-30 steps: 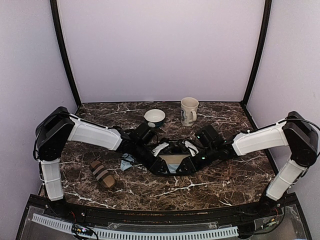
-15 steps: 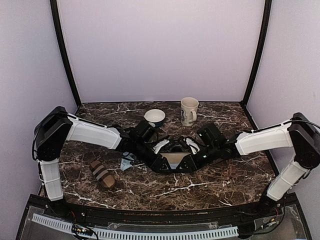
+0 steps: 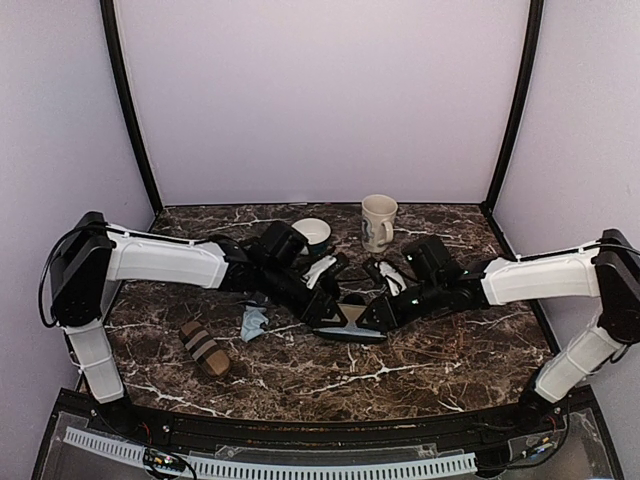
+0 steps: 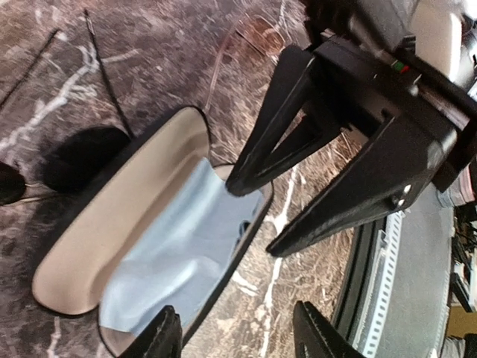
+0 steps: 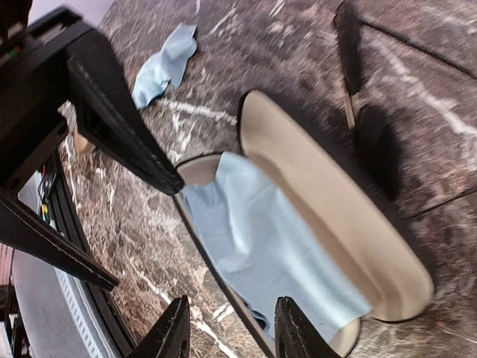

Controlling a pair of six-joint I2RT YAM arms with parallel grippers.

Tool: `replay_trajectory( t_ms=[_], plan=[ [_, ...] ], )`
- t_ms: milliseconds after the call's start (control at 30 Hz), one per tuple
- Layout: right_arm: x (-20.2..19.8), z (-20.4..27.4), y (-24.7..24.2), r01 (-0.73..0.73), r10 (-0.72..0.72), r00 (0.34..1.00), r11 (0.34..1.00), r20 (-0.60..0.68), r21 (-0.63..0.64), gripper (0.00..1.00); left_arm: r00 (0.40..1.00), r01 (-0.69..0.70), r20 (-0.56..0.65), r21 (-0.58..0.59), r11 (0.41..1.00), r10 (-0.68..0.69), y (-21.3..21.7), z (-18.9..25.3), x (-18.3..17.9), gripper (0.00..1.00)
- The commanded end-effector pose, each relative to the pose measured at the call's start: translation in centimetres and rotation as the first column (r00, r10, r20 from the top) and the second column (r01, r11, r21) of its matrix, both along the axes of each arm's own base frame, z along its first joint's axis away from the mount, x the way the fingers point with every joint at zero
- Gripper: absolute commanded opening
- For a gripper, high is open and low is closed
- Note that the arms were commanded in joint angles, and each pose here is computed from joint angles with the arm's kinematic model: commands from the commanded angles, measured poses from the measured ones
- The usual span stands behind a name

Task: Organize the sunglasses
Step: Adjust the folded cleaning cloth on the sunglasses case, then pick up the sunglasses from the center of the board.

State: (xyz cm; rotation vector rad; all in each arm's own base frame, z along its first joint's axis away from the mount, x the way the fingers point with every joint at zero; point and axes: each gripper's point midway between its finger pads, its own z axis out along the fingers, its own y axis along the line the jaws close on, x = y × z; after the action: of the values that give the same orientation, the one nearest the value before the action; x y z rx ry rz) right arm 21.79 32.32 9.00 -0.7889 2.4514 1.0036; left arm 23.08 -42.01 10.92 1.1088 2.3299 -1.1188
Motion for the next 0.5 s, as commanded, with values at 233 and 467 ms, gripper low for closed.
replay_trajectory(
  t_ms=[233, 467],
  plan=[
    [8.4, 5.9, -2.6, 0.289, -0.289, 0.937, 0.957, 0.197, 0.030, 0.42, 0.942, -0.302, 0.140, -0.047, 0.952, 0.306, 4.0, 5.1, 7.4, 0.53],
    [13.7, 5.0, -4.9, 0.510, -0.497, 0.848, 0.860, 0.185, -0.025, 0.42, 0.916, -0.373, 0.132, -0.064, 0.925, 0.379, 4.6, 5.4, 9.7, 0.53]
  ],
)
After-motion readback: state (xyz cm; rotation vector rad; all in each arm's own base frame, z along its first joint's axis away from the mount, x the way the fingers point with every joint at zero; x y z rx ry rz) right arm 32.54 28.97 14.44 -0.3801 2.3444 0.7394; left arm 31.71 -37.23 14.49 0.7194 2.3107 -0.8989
